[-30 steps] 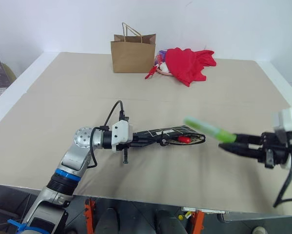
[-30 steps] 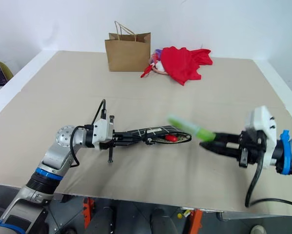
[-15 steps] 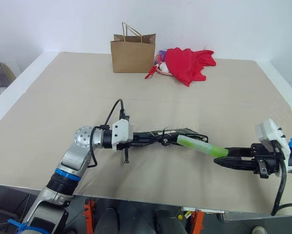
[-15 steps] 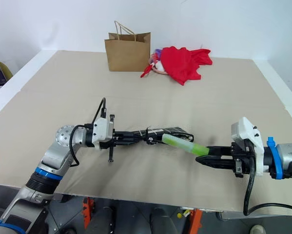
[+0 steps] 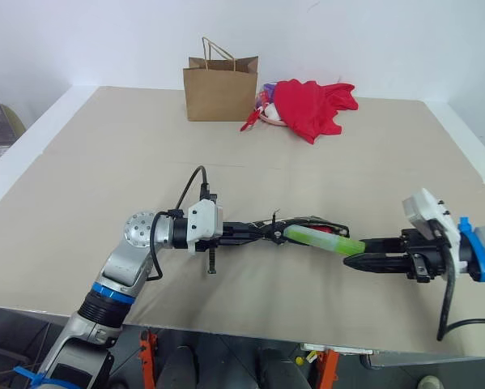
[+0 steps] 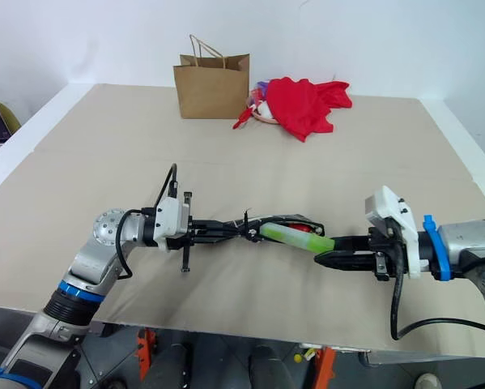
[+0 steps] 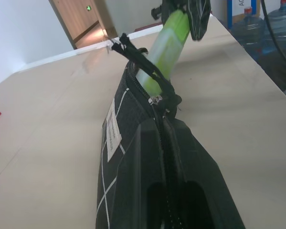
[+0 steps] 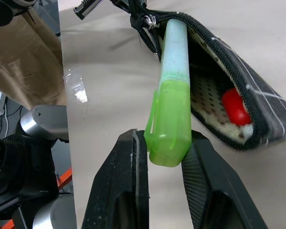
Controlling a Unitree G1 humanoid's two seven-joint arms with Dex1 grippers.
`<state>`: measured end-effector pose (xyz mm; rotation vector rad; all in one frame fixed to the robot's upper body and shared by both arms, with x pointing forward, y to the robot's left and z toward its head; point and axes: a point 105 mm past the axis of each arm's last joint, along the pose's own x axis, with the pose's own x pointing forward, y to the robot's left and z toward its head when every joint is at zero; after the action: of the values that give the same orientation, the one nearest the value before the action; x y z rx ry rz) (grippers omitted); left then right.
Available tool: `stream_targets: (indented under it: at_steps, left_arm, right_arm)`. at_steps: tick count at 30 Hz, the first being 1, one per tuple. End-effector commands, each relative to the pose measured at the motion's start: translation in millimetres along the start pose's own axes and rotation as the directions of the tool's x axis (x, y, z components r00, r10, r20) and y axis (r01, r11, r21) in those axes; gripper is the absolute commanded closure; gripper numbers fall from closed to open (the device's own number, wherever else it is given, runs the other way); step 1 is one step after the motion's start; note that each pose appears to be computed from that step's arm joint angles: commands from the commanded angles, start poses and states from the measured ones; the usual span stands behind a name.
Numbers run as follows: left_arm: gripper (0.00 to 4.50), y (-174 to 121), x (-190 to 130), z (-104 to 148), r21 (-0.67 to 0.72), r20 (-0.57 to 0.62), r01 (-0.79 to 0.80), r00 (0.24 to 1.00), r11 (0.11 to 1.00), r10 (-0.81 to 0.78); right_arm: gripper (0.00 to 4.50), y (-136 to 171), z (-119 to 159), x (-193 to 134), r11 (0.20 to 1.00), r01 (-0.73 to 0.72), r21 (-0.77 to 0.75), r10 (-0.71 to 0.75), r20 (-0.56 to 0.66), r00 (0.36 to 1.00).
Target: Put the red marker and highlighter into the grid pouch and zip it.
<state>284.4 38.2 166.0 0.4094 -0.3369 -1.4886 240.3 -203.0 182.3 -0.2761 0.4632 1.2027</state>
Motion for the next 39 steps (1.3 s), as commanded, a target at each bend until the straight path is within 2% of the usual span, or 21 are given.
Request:
stream_targets:
  at_steps: [1, 7, 9, 12, 17, 18, 22, 27, 32, 39]
  left_arm:
    - [4.5, 0, 3, 12, 0.034, 0.035, -0.001, 0.999, 0.999, -0.001]
    - [4.5, 0, 4, 12, 0.031, 0.038, -0.007, 0.999, 0.999, 0.006]
    - [4.5, 0, 4, 12, 0.03, 0.039, -0.01, 0.999, 1.0, 0.009]
    - [4.5, 0, 4, 13, 0.028, 0.04, -0.012, 0.999, 1.0, 0.011]
    - [4.5, 0, 4, 12, 0.026, 0.038, -0.014, 0.999, 1.0, 0.013]
    - [4.5, 1, 3, 12, 0.025, 0.037, -0.015, 0.999, 1.0, 0.014]
    - [4.5, 1, 2, 11, 0.026, 0.031, -0.017, 0.999, 1.0, 0.016]
    - [4.5, 2, 1, 10, 0.028, 0.023, -0.018, 1.0, 0.999, 0.017]
    - [4.5, 1, 2, 10, 0.027, 0.025, -0.012, 1.0, 1.0, 0.011]
    - [4.5, 2, 2, 9, 0.029, 0.023, -0.012, 1.0, 1.0, 0.011]
  right_arm:
    - [3.81, -4, 7, 2, 1.0, 0.004, -0.031, -0.004, -0.005, 1.0]
    - [3.81, -7, 10, 11, 0.999, -0.017, -0.031, 0.016, -0.016, 1.0]
    - [3.81, -11, 17, 16, 0.999, -0.004, -0.035, 0.005, 0.015, 1.0]
    - [2.32, -13, 27, 21, 0.996, 0.001, -0.088, 0.003, 0.049, 0.999]
    - [0.14, 2, 33, 24, 0.978, -0.042, -0.206, 0.059, 0.074, 0.996]
    - [0.02, 6, 33, 24, 0.973, -0.056, -0.224, 0.075, 0.079, 0.994]
    - [0.02, 17, 36, 23, 0.948, -0.074, -0.31, 0.116, 0.118, 0.986]
    - [0.02, 19, 58, 28, 0.91, 0.031, -0.413, 0.085, 0.259, 0.962]
    - [0.02, 11, 69, 46, 0.917, 0.072, -0.392, 0.06, 0.314, 0.947]
    - [0.02, 14, 66, 76, 0.922, 0.004, -0.386, 0.136, 0.334, 0.932]
